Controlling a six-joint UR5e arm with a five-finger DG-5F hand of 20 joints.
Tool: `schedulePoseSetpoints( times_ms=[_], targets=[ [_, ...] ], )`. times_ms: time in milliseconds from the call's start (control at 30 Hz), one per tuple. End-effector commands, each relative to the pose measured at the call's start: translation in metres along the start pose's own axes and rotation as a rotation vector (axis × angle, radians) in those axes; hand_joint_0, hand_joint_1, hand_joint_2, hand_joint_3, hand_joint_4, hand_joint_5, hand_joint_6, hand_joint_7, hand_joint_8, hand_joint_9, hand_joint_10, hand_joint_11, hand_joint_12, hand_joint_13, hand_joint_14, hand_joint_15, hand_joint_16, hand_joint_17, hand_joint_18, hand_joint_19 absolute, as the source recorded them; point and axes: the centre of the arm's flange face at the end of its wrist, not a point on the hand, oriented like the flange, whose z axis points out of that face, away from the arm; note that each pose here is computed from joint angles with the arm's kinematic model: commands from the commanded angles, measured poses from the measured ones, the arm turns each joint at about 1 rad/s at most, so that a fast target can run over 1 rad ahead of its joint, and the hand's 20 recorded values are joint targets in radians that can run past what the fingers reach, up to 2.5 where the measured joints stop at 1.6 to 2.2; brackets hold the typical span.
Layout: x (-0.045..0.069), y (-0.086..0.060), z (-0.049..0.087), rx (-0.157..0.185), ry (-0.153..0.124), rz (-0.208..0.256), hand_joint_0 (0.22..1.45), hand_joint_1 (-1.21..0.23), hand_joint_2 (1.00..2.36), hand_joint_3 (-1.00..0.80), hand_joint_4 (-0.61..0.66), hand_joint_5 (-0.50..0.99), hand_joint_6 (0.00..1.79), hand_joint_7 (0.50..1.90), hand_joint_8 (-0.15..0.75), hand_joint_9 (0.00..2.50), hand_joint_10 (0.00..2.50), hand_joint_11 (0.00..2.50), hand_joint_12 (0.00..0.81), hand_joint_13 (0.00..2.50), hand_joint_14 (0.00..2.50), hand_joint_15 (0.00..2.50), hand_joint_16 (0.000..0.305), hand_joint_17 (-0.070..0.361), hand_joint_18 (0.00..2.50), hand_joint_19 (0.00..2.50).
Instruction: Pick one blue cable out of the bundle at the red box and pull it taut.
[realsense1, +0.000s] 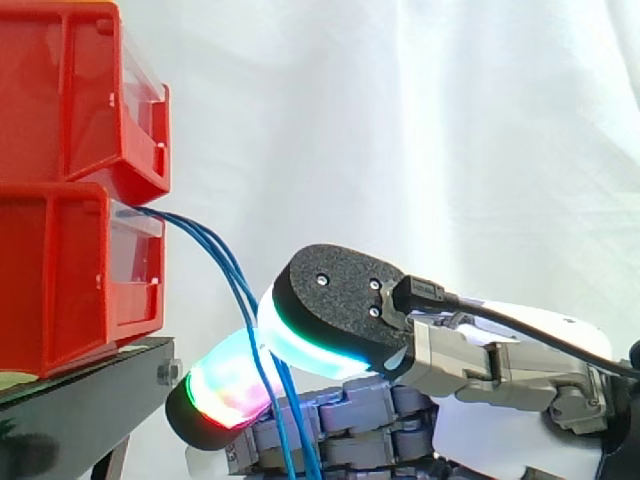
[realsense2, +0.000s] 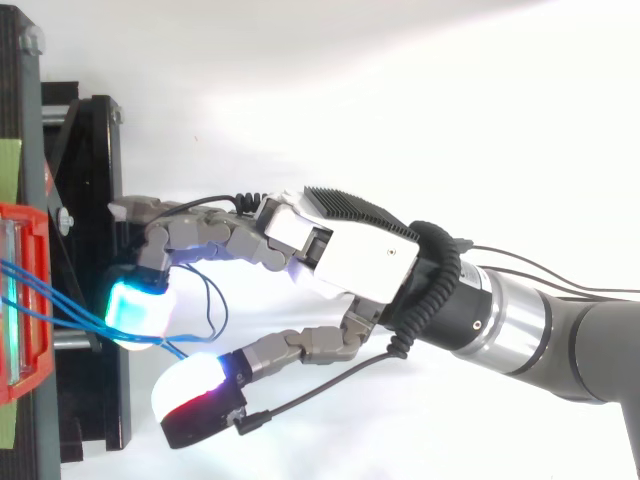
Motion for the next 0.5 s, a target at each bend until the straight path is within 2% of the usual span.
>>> schedulePoseSetpoints(
  times_ms=[0,333,467],
  targets=[
    [0.0007,0.0003,-0.0002,-0.001,0.000,-0.005,0.54,-0.69,1.00,-0.50,0.30,-0.10,0.50,1.18,0.348,0.73,0.02,0.56,0.414,0.34,0.00,0.07,0.052,0.116,0.31,0.13],
    [0.0015,0.0006,-0.0006,0.000,-0.001,-0.006,0.54,-0.67,1.00,-0.49,0.33,-0.10,0.50,1.16,0.351,0.74,0.01,0.57,0.411,0.34,0.00,0.08,0.051,0.115,0.32,0.13],
    [0.0013,0.0005,-0.0006,0.001,-0.002,-0.021,0.55,-0.67,1.00,-0.49,0.37,-0.10,0.50,1.15,0.352,0.75,0.02,0.56,0.410,0.35,0.00,0.07,0.051,0.114,0.33,0.13]
  ],
)
